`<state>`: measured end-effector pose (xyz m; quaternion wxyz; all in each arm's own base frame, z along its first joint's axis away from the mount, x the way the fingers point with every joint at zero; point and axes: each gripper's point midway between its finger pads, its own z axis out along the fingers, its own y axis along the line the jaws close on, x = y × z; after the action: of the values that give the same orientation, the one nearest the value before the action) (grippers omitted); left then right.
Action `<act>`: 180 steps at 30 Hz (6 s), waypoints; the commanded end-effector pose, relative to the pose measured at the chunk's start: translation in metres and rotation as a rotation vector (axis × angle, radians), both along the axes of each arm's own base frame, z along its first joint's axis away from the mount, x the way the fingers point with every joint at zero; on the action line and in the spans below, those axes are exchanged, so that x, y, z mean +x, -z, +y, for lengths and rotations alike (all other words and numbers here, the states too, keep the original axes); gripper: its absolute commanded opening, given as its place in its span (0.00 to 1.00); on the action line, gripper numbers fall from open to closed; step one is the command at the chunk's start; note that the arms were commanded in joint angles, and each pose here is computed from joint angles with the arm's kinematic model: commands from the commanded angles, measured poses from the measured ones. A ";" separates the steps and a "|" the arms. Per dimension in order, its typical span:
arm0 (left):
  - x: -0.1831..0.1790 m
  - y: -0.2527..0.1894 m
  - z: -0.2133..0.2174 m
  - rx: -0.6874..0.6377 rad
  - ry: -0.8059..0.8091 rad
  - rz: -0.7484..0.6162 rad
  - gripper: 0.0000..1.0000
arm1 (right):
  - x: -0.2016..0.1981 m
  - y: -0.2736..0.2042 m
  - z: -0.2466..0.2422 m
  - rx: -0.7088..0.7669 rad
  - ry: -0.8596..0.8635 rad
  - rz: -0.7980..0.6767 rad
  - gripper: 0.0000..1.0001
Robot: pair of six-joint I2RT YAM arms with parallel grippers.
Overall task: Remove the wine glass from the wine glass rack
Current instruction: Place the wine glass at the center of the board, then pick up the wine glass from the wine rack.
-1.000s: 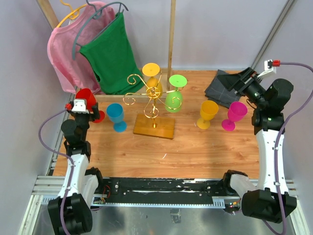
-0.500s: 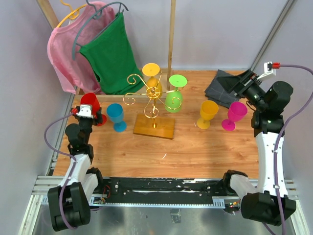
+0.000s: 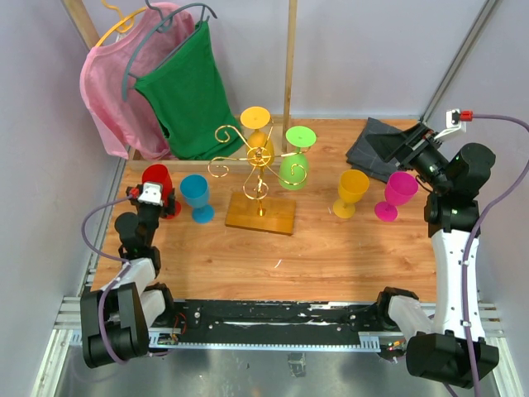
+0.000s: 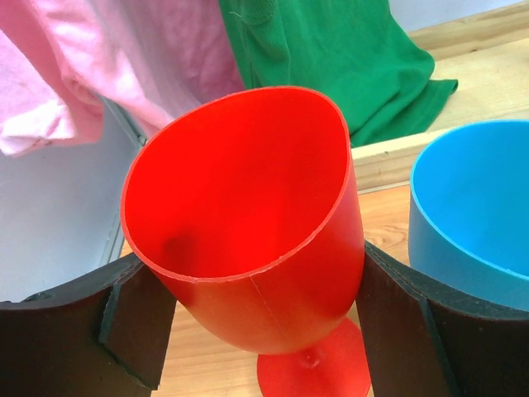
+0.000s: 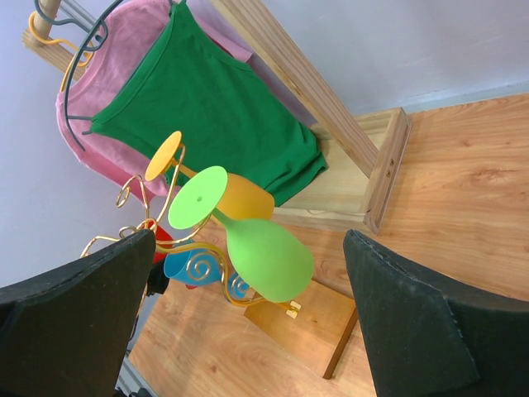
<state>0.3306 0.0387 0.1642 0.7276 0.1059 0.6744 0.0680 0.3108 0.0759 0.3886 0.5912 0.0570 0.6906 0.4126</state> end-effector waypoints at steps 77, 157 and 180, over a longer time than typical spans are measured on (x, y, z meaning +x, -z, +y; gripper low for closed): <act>-0.015 -0.010 0.006 0.005 0.014 -0.053 0.99 | -0.012 -0.004 0.004 -0.014 -0.024 -0.019 0.98; -0.044 -0.344 -0.084 -1.182 0.481 0.025 0.99 | 0.066 0.002 0.079 0.232 -0.430 0.464 0.58; -0.047 -0.348 -0.095 -1.231 0.523 0.066 0.99 | 0.036 0.047 0.124 0.189 -0.576 0.634 0.40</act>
<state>0.2924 -0.0493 0.5035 0.6224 -0.1861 0.5647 -0.5091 0.3566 0.1862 0.3465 0.2265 0.0618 0.7826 0.5765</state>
